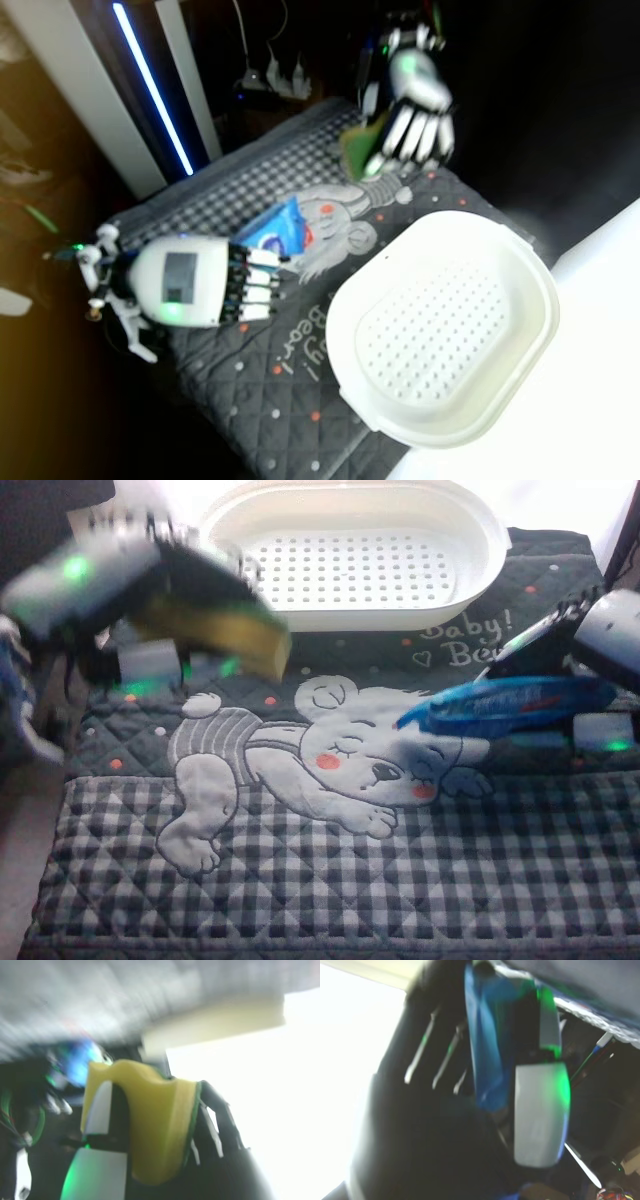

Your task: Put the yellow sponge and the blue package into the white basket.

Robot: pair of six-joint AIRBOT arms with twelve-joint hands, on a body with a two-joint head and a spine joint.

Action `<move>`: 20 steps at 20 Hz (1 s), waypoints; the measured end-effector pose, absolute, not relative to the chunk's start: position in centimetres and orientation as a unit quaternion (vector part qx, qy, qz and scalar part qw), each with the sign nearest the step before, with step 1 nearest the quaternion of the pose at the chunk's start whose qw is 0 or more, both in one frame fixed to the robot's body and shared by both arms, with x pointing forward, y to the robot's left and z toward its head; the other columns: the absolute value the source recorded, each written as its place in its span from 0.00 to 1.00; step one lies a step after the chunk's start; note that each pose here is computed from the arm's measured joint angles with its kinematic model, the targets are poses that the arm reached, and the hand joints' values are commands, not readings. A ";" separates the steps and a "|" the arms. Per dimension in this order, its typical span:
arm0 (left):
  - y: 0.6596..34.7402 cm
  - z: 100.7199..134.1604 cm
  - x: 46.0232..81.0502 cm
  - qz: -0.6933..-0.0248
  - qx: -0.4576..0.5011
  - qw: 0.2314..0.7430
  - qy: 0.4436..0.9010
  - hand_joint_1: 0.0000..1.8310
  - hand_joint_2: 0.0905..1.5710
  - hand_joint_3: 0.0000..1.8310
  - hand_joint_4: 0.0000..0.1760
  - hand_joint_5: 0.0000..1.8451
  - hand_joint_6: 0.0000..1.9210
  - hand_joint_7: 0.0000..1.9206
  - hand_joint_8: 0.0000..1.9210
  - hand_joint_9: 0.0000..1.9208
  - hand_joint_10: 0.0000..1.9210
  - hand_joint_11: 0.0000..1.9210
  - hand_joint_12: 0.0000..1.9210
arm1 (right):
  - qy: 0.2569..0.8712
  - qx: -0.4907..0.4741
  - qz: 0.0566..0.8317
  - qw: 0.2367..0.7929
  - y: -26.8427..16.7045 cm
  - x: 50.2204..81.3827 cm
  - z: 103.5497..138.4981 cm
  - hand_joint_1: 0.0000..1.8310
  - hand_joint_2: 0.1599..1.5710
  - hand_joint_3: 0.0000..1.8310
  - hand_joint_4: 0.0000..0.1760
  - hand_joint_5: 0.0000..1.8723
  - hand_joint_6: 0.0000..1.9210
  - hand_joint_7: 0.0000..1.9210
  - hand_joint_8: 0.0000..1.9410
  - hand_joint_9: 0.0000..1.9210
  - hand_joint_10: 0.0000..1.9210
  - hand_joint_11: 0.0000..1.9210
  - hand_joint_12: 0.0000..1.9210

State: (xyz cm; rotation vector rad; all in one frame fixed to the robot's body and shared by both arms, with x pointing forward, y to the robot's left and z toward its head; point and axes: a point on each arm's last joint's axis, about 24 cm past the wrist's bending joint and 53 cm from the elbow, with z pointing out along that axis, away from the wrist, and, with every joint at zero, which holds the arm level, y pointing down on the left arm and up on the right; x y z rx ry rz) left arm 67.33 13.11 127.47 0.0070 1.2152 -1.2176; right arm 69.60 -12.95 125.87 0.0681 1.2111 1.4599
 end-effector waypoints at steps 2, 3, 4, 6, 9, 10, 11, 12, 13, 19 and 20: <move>13.1 129.6 68.6 -0.540 -0.002 0.668 0.512 0.76 0.64 0.00 0.00 0.65 0.24 0.60 0.39 0.52 0.59 0.35 0.77 | 0.488 0.028 0.622 0.612 -13.9 70.7 129.2 0.68 0.64 0.00 0.00 0.60 0.34 0.57 0.46 0.50 0.42 0.39 0.78; 12.5 130.6 69.6 -0.538 0.001 0.673 0.507 0.70 0.64 0.00 0.00 0.65 0.30 0.59 0.40 0.48 0.44 0.30 0.76 | 0.457 0.031 0.619 0.638 -14.4 71.6 132.0 0.67 0.66 0.00 0.07 0.55 0.44 0.55 0.47 0.51 0.38 0.43 0.71; 12.2 130.8 70.1 -0.536 0.002 0.674 0.508 0.69 0.65 0.00 0.06 0.64 0.34 0.57 0.42 0.48 0.40 0.29 0.80 | 0.448 0.034 0.617 0.646 -14.6 72.0 132.8 0.66 0.69 0.00 0.00 0.46 0.59 0.55 0.46 0.53 0.24 0.43 0.62; 11.8 131.5 72.7 -0.524 -0.008 0.679 0.514 0.69 0.65 0.00 0.00 0.62 0.40 0.57 0.39 0.51 0.32 0.32 0.77 | 0.435 0.038 0.611 0.661 -13.6 73.8 134.3 0.68 0.68 0.00 0.00 0.44 0.60 0.59 0.41 0.66 0.16 0.56 0.53; 10.6 130.8 78.8 -0.488 -0.046 0.674 0.553 0.68 0.66 0.00 0.14 0.60 0.41 0.54 0.46 0.50 0.22 0.22 0.72 | 0.483 0.070 0.588 0.645 -9.5 78.8 131.8 0.75 0.67 0.00 0.00 0.43 0.55 0.53 0.44 0.55 0.56 0.54 0.53; 10.1 130.2 79.8 -0.480 -0.051 0.669 0.566 0.65 0.66 0.00 0.00 0.58 0.42 0.49 0.61 0.44 0.65 0.31 0.94 | 0.494 0.075 0.582 0.642 -9.0 79.5 131.3 0.76 0.64 0.00 0.00 0.54 0.44 0.56 0.35 0.58 0.52 0.57 0.54; 9.2 129.2 81.0 -0.470 -0.057 0.659 0.585 0.64 0.67 0.00 0.00 0.57 0.44 0.52 0.79 0.52 0.92 0.51 0.99 | 0.508 0.080 0.570 0.641 -8.6 80.6 130.7 0.76 0.62 0.00 0.00 0.60 0.37 0.61 0.28 0.60 0.47 0.57 0.53; 8.1 127.4 82.3 -0.449 -0.057 0.645 0.616 0.68 0.69 0.00 0.00 0.56 0.39 0.51 0.65 0.47 0.67 0.42 0.87 | 0.522 0.094 0.560 0.637 -8.2 82.0 130.4 0.76 0.63 0.00 0.00 0.61 0.36 0.54 0.39 0.55 0.53 0.51 0.58; 7.2 125.9 82.8 -0.437 -0.056 0.631 0.638 0.66 0.69 0.00 0.02 0.53 0.49 0.49 0.58 0.44 0.38 0.36 0.68 | 0.527 0.095 0.547 0.643 -8.4 83.1 130.9 0.71 0.65 0.00 0.00 0.60 0.29 0.55 0.54 0.53 0.57 0.46 0.76; 7.0 126.0 82.7 -0.439 -0.054 0.630 0.638 0.54 0.62 0.00 0.19 0.29 0.00 0.34 0.00 0.33 0.05 0.08 0.69 | 0.545 0.088 0.542 0.634 -7.9 83.4 130.8 0.41 0.55 0.00 0.53 0.00 0.00 0.03 0.00 0.05 0.01 0.00 0.27; 7.0 126.2 82.3 -0.442 -0.052 0.630 0.636 0.53 0.61 0.00 0.32 0.27 0.00 0.32 0.00 0.33 0.05 0.07 0.69 | 0.536 0.085 0.551 0.634 -7.7 83.0 131.2 0.36 0.53 0.00 0.42 0.00 0.00 0.01 0.00 0.04 0.01 0.00 0.32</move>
